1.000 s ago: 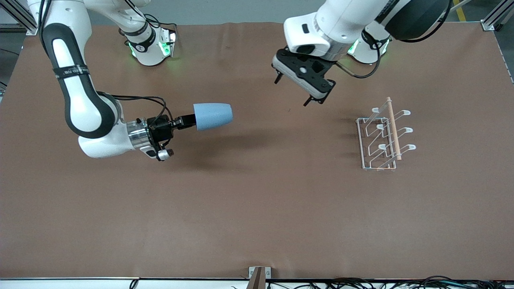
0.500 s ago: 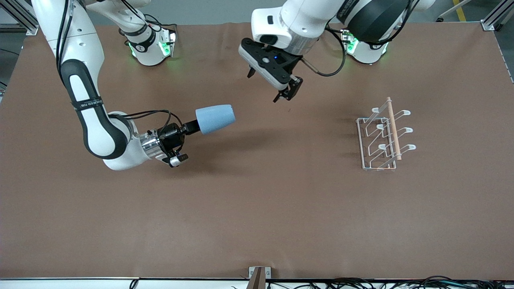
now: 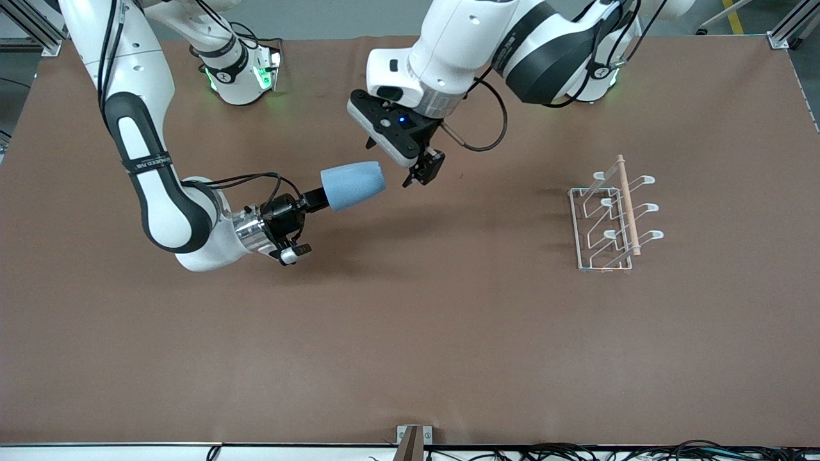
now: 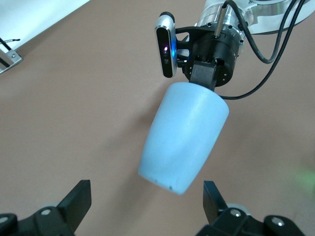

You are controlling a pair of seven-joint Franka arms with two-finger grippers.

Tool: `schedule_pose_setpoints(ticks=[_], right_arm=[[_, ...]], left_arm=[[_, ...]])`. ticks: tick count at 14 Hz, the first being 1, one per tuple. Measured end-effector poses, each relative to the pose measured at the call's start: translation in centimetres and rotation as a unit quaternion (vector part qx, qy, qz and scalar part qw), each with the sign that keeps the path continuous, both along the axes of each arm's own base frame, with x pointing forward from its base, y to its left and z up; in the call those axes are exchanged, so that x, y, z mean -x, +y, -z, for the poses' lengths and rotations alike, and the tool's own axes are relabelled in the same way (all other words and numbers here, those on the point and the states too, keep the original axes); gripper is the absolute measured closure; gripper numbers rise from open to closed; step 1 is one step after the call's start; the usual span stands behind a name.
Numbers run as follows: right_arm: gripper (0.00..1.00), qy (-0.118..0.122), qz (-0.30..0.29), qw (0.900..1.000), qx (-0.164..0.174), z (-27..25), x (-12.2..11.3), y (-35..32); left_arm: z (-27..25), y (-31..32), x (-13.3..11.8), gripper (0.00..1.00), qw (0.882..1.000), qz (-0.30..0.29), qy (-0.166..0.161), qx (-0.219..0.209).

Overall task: Hang cup on cup holder
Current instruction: 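Lift the blue cup with the right gripper while the left gripper approaches, then grasp the cup with the left gripper and open the right gripper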

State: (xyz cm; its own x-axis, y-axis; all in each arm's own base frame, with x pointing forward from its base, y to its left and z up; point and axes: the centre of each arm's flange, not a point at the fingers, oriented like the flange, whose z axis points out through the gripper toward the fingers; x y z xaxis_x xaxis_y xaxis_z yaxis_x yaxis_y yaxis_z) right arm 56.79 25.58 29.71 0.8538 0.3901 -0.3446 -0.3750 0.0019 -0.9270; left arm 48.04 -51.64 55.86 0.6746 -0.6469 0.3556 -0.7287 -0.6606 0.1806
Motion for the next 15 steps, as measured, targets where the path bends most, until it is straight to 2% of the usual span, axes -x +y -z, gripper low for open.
schedule_pose_setpoints(ticks=[3, 9, 12, 15], right_arm=[[0.95, 0.0, -0.001, 1.0, -0.001, 0.0, 0.1, 0.2], [0.95, 0.0, -0.001, 1.0, -0.001, 0.0, 0.1, 0.2], [0.95, 0.0, -0.001, 1.0, -0.001, 0.0, 0.1, 0.2], [0.95, 0.001, 0.001, 1.0, 0.001, 0.2, 0.0, 0.1]], left_arm=[[0.8, -1.0, -0.3, 0.0, 1.0, 0.005, -0.008, 0.004], [2.5, -3.0, 0.6, 0.0, 1.0, 0.022, -0.016, -0.001], [3.4, -4.0, 0.7, 0.0, 0.998, 0.033, -0.048, -0.008], [4.2, -4.8, 0.9, 0.0, 0.997, 0.048, -0.066, -0.013]])
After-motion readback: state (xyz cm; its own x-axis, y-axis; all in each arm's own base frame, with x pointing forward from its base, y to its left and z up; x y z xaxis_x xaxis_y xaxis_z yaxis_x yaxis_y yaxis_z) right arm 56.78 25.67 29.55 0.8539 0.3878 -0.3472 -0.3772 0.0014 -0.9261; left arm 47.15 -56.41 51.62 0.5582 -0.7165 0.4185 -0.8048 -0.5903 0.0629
